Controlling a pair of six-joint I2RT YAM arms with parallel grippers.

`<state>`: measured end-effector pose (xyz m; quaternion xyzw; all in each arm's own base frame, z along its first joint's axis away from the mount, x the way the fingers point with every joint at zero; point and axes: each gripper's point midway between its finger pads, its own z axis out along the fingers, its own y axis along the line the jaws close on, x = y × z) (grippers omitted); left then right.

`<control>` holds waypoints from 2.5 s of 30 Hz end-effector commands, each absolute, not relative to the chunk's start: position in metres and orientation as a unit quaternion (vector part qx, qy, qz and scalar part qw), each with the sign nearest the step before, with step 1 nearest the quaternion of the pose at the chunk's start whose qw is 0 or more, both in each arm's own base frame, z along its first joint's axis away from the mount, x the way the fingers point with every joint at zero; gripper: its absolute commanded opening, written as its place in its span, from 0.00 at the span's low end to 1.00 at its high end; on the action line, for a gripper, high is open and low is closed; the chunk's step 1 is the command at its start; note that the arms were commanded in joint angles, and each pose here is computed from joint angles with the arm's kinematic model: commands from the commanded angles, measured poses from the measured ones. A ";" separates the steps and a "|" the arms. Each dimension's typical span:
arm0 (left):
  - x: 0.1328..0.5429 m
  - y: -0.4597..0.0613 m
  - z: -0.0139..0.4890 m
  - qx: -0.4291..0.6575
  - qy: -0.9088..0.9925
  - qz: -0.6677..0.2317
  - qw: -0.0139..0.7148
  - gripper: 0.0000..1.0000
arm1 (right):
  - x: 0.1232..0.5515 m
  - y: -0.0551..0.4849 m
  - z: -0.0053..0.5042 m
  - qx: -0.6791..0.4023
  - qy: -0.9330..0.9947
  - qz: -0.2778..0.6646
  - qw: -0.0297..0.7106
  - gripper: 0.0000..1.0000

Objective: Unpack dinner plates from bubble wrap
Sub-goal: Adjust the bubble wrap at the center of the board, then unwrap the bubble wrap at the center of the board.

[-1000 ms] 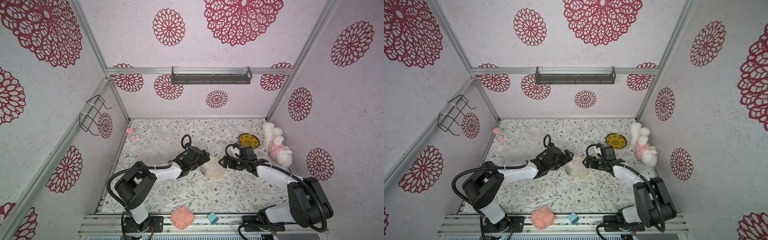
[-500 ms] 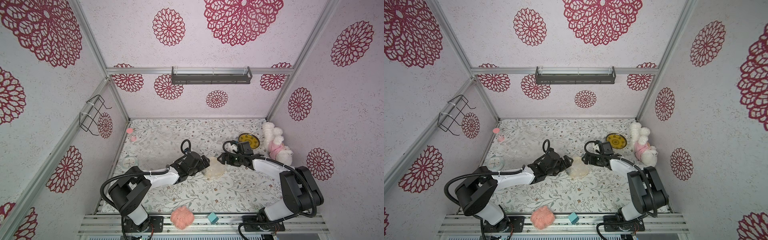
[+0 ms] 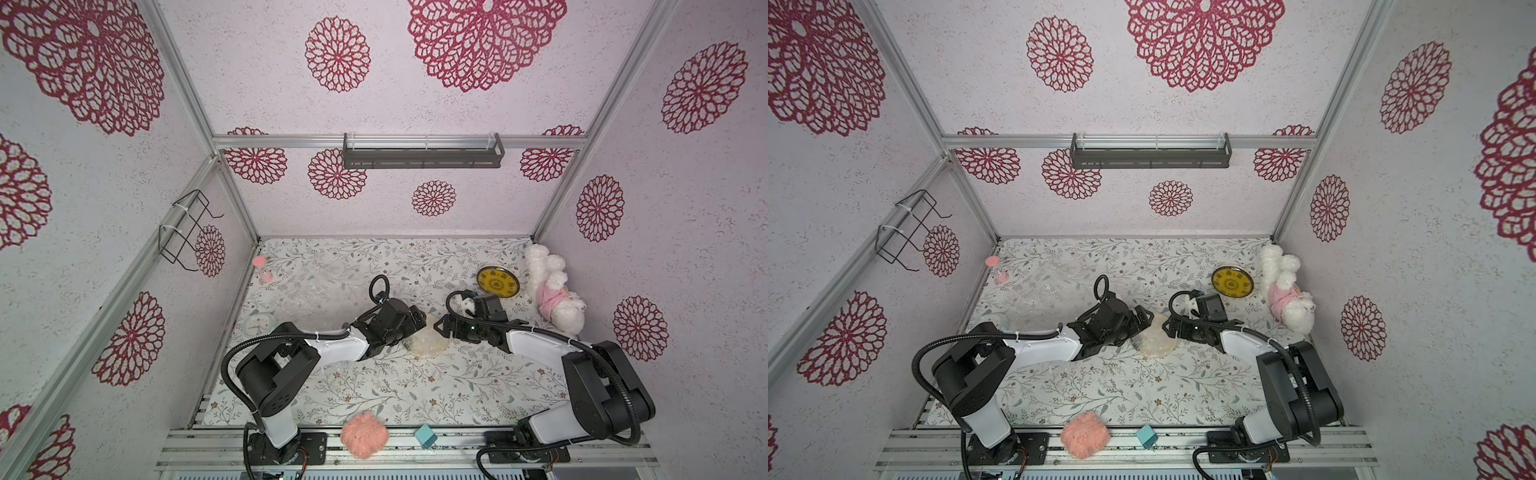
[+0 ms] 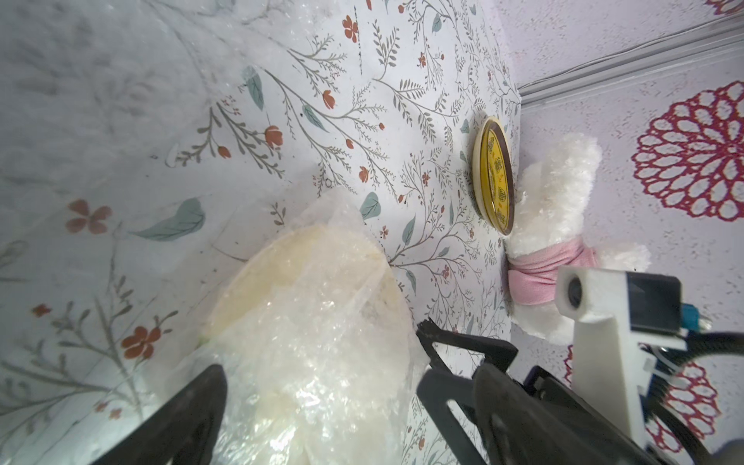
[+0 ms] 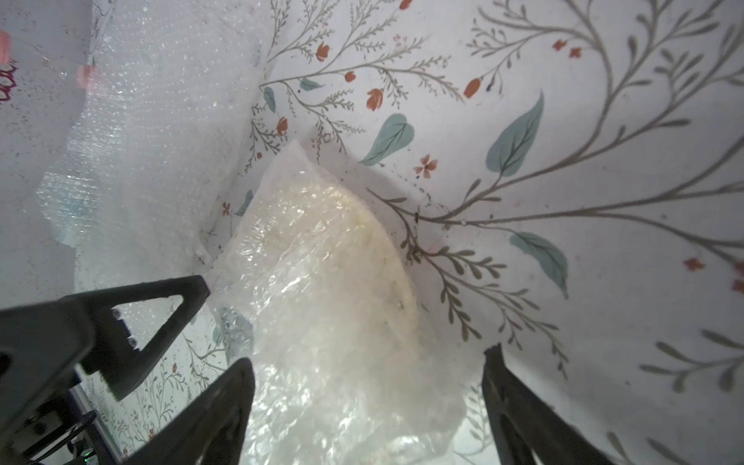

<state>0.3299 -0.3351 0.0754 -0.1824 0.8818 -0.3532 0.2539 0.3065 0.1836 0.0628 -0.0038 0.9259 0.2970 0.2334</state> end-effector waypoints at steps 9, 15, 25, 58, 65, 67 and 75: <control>0.353 -0.324 0.076 -0.193 0.874 -0.352 0.273 0.97 | 0.296 0.208 0.073 -0.016 0.912 0.324 0.252 0.89; 0.369 -0.320 0.082 -0.176 0.876 -0.352 0.280 0.97 | 0.284 0.219 0.072 -0.017 0.911 0.325 0.252 0.88; 0.379 -0.288 0.115 -0.160 0.877 -0.343 0.295 0.97 | 0.272 0.206 0.085 -0.020 0.919 0.282 0.276 0.91; 0.283 -0.250 0.063 -0.236 0.876 -0.350 0.233 0.83 | 0.269 0.240 0.087 -0.306 0.918 0.009 0.254 0.90; 0.285 -0.257 0.057 -0.242 0.872 -0.359 0.228 0.77 | 0.267 0.245 0.068 -0.320 0.915 -0.003 0.244 0.90; 0.286 -0.257 0.056 -0.244 0.871 -0.360 0.228 0.75 | 0.268 0.247 0.063 -0.322 0.915 -0.004 0.242 0.89; 0.285 -0.258 0.054 -0.243 0.872 -0.359 0.227 0.71 | 0.273 0.250 0.059 -0.324 0.914 -0.008 0.245 0.76</control>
